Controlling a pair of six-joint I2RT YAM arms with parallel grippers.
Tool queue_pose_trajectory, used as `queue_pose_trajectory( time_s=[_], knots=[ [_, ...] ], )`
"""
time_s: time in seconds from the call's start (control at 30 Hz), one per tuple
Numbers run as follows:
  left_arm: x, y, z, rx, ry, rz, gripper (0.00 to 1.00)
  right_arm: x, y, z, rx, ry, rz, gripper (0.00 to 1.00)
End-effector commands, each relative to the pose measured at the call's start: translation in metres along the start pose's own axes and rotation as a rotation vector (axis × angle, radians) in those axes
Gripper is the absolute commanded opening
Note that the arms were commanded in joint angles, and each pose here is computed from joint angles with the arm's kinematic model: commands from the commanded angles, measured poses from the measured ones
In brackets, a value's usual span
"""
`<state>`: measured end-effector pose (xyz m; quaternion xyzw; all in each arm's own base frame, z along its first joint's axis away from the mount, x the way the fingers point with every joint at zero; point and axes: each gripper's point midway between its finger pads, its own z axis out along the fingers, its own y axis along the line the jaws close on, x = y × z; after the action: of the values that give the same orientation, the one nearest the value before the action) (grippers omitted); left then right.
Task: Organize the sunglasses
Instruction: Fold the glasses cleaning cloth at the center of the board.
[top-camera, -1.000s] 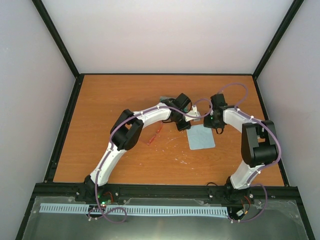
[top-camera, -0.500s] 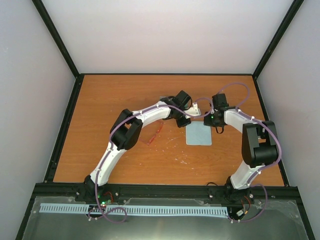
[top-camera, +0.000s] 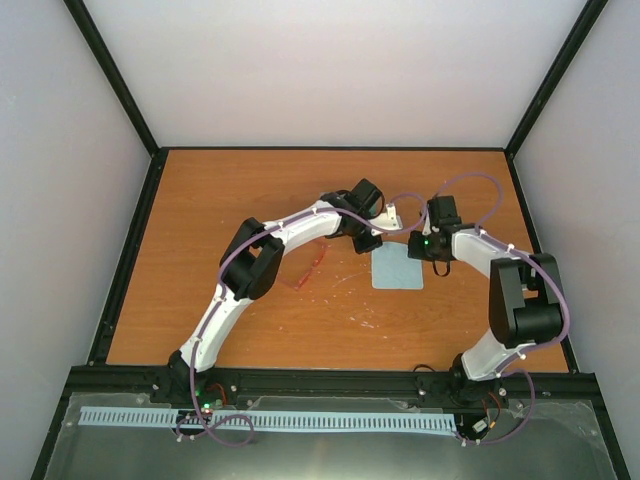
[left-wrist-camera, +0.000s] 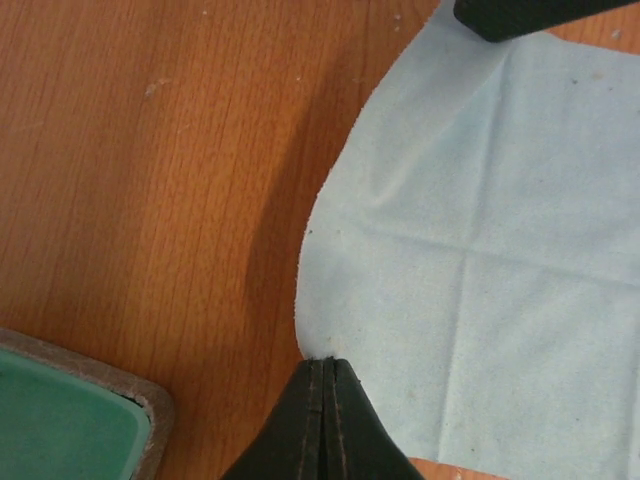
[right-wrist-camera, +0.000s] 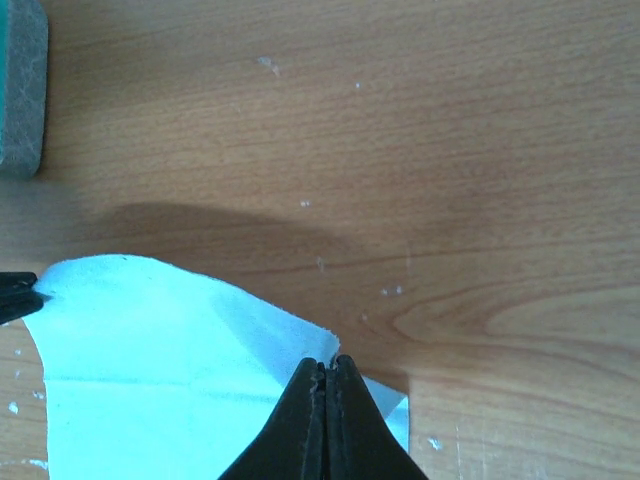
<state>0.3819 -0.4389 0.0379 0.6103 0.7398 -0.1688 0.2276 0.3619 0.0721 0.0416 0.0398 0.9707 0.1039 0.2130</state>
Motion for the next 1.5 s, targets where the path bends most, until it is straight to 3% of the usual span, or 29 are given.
queue_pose_trajectory(
  time_s=[0.0, 0.4, 1.47],
  knots=[
    [-0.025, 0.0, -0.029, 0.016, -0.059, 0.001, 0.0, -0.003, 0.0, -0.012, -0.007, -0.046, -0.006, 0.03],
    [-0.016, -0.038, -0.036, 0.133, -0.04, -0.037, 0.0, 0.012, -0.004, -0.02, -0.003, -0.048, -0.001, 0.03],
    [-0.015, -0.077, -0.048, 0.216, -0.035, -0.062, 0.01, 0.068, -0.018, -0.021, 0.017, 0.019, 0.053, 0.03]
  ],
)
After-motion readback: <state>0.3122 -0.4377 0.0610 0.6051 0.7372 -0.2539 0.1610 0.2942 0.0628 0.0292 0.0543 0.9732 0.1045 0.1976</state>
